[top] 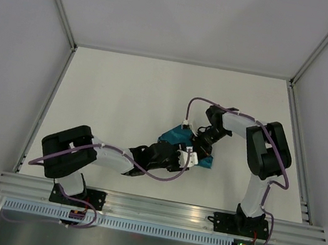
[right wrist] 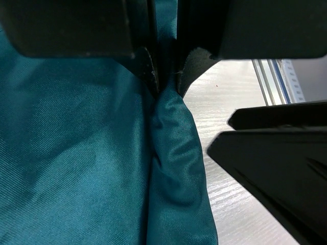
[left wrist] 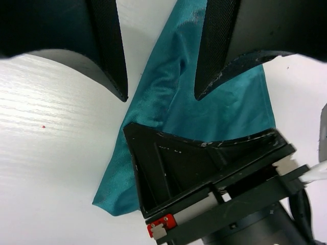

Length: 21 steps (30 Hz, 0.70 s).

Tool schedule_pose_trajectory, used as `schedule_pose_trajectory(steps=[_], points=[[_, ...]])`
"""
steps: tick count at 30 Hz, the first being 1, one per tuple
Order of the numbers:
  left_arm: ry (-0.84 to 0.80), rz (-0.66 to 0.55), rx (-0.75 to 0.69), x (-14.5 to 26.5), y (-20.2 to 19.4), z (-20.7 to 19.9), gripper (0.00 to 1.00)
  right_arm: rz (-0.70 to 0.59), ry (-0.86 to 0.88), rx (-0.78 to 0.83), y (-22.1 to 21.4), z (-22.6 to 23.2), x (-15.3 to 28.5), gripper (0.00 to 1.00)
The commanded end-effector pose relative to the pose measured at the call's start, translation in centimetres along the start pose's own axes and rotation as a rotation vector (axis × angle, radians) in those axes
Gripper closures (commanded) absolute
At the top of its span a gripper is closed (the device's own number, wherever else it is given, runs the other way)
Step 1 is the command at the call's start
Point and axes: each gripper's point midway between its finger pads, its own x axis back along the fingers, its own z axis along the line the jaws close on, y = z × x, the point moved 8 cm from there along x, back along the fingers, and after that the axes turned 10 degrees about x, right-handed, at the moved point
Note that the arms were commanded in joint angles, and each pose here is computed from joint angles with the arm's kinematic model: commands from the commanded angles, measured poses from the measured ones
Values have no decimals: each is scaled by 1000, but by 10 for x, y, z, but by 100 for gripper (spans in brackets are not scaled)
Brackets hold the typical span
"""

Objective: Fold the napkin, place the utensils inside, and roll it up
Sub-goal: Roll the napkin with the utensil

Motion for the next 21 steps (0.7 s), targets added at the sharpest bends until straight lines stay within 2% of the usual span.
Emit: schedule_pose_trajectory(steps=[1, 13, 16, 21], points=[[-29, 24, -123, -14, 2, 0, 40, 164, -70, 33, -31, -26, -19, 95], [-75, 140, -178, -33, -26, -6, 39, 168, -46, 6, -37, -31, -21, 95], [-105, 181, -157, -35, -34, -9, 44, 160, -35, 2, -36, -30, -20, 95], [-155, 234, -98, -35, -46, -14, 62, 155, -33, -2, -37, -31, -19, 94]])
